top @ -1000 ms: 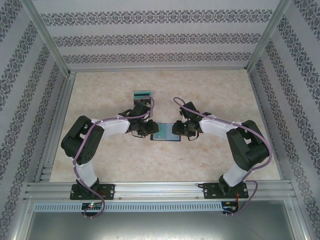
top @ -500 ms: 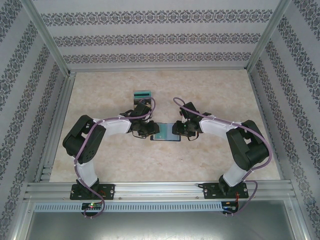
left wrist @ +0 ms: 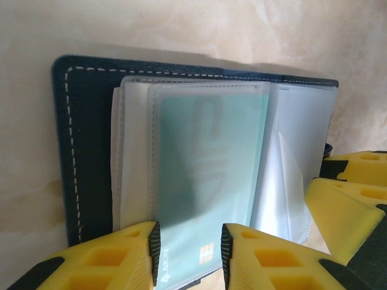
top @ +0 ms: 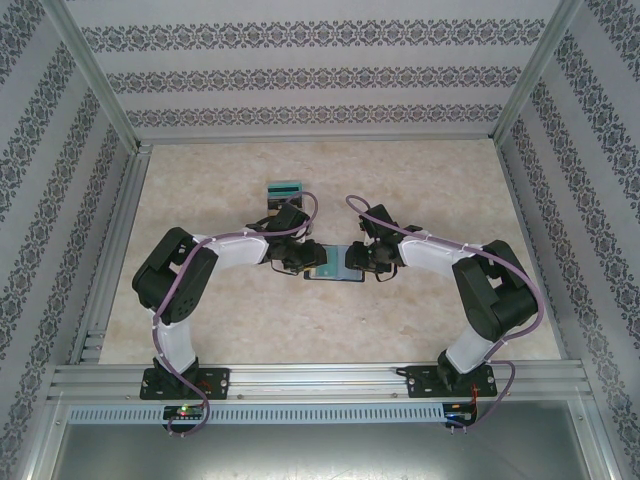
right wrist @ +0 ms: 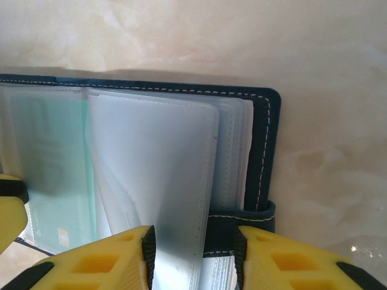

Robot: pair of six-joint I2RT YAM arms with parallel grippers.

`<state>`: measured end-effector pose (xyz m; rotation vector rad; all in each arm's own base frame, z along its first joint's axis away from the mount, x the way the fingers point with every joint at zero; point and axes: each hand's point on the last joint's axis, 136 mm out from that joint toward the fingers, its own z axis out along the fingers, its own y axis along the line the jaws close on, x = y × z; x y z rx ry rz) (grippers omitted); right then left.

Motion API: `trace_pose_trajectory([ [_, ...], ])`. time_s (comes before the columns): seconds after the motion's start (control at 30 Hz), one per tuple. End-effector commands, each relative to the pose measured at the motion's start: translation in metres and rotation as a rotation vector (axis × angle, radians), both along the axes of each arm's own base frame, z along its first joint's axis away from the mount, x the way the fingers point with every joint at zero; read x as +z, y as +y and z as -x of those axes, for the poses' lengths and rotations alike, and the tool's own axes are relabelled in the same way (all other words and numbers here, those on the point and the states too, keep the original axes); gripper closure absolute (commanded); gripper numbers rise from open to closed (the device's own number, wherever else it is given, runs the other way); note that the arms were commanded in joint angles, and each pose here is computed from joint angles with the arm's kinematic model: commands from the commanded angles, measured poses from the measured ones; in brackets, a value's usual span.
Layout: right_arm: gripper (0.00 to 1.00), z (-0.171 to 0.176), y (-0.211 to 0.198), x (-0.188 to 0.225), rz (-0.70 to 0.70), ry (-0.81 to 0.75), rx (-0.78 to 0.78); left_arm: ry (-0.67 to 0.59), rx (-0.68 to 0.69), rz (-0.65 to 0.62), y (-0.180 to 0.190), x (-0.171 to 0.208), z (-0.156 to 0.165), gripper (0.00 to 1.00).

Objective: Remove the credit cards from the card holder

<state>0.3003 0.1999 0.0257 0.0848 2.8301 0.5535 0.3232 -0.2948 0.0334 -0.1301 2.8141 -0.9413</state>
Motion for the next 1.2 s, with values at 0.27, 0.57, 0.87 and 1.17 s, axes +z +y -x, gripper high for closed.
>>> trace_pose_trajectory([
  [0.27,0.58,0.014,0.001,-0.017,0.022,0.057,0.018,-0.076,0.020,-0.096,0.011,0.020,-0.001,0.65],
  [0.57,0.58,0.014,0.001,-0.017,0.020,0.058,0.017,-0.029,0.015,-0.125,0.013,0.005,0.003,0.65],
  [0.87,0.59,0.015,0.000,-0.016,0.020,0.056,0.015,0.005,-0.010,-0.096,0.006,-0.005,0.007,0.65],
  [1.17,0.58,0.015,0.001,-0.017,0.018,0.058,0.014,-0.018,-0.041,0.031,-0.015,0.010,0.005,0.64],
])
